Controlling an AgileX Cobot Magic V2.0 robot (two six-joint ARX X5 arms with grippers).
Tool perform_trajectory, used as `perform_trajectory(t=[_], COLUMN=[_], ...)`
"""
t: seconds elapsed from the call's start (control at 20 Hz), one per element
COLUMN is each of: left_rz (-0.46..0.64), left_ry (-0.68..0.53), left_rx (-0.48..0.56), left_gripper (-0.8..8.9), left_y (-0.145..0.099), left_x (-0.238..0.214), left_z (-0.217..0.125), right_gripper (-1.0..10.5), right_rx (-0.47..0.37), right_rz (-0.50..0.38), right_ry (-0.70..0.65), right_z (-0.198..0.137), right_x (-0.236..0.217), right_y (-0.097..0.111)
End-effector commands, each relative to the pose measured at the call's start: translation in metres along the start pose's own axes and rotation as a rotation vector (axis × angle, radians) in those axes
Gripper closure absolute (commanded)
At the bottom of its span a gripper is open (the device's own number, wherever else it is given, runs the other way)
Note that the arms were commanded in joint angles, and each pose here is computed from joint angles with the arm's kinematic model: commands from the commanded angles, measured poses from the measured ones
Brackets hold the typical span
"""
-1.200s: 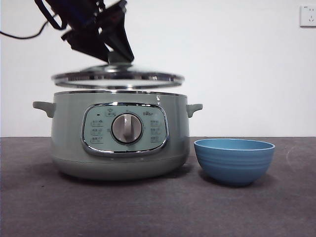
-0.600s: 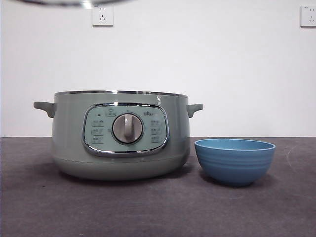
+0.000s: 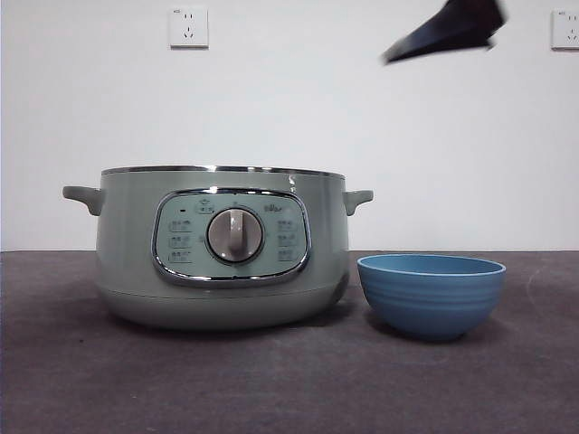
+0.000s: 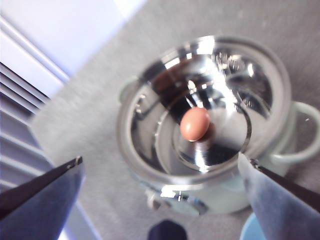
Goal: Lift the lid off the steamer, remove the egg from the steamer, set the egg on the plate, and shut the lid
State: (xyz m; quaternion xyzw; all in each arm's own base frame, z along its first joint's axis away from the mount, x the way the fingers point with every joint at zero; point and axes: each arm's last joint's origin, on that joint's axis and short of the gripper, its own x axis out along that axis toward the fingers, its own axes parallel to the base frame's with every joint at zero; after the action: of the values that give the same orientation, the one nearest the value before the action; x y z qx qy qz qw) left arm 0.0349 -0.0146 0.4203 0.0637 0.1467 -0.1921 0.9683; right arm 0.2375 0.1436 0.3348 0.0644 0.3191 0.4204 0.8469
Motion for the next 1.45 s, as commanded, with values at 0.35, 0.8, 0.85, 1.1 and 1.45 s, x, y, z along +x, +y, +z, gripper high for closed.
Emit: perform_trajectory(t=[0.35, 0.8, 0.85, 1.1, 1.45], left_rz=[0.001, -0.001, -0.001, -0.003, -0.004], left_ry=[-0.041, -0.040, -0.040, -0.036, -0.032], left_rx=[-0.010, -0.010, -0.010, -0.009, -0.006], left_gripper=[8.22, 8.22, 8.22, 8.22, 8.22], left_y=[0.000, 0.000, 0.000, 0.000, 0.000], left_x=[-0.009, -0.009, -0.009, -0.009, -0.009], left_z=[0.000, 0.000, -0.001, -0.001, -0.001], right_gripper=[3.8, 3.8, 3.8, 3.8, 4.5], right_rx=[-0.111, -0.134, -0.134, -0.133, -0.112], right_rz=[-0.146, -0.243, -0.244, -0.271, -0.273], right_ry=[0.208, 0.337, 0.346, 0.382, 0.399], right_z=[0.029, 0.012, 0.010, -0.002, -0.013], right_x=[0.131, 0.210, 0.213, 0.228, 0.242], right_y=[0.021, 0.001, -0.001, -0.010, -0.017])
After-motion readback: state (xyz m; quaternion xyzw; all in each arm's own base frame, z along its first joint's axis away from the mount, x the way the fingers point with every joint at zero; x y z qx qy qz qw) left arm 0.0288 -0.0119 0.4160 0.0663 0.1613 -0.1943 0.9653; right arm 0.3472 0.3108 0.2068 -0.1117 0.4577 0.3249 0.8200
